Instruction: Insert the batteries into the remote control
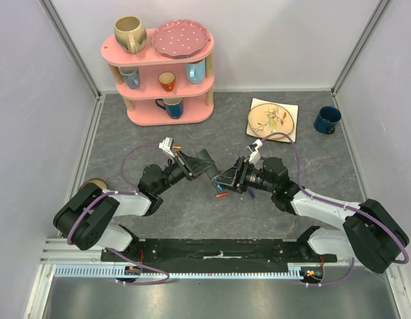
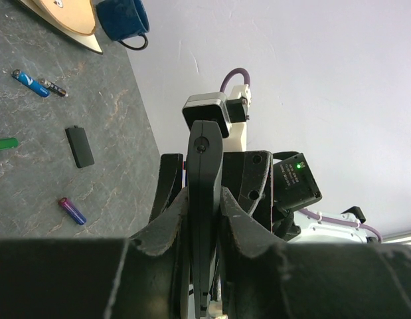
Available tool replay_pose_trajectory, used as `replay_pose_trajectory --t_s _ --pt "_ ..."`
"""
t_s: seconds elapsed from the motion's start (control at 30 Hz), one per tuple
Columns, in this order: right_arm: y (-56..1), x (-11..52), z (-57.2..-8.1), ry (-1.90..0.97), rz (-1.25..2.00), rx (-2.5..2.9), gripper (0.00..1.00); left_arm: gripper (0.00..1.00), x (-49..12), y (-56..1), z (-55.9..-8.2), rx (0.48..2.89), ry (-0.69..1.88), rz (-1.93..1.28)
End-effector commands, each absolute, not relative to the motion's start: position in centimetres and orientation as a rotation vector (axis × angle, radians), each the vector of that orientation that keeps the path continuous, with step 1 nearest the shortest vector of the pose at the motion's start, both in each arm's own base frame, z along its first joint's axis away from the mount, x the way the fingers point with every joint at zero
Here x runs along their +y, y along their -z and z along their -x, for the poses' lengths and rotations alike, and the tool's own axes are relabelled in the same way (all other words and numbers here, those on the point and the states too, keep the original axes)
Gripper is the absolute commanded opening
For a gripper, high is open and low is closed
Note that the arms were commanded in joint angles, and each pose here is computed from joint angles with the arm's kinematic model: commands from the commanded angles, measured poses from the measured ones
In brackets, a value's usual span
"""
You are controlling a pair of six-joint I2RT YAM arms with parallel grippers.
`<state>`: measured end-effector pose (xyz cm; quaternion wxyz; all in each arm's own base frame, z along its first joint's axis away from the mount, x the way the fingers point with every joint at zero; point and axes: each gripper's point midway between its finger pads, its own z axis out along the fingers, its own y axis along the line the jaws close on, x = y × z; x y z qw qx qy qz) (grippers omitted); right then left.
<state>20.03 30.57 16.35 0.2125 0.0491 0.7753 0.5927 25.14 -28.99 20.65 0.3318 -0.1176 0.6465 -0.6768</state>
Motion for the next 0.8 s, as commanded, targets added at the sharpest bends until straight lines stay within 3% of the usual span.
replay_pose_trajectory --t_s 0.0,0.4,0.77 --pt "-14.8 30.5 -19.1 -1.623 -0.105 2.233 0.68 0.02 -27.0 -31.5 -22.8 1.18 1.904 0.086" --pt "-20.5 31.1 -20.1 -1.599 0.03 2.143 0.78 0.02 -27.3 -28.4 -22.9 1.277 1.88 0.108" --pt "-22.5 30.1 -20.6 -1.497 0.157 2.114 0.78 0.02 -27.4 -28.5 -22.5 1.284 1.902 0.098"
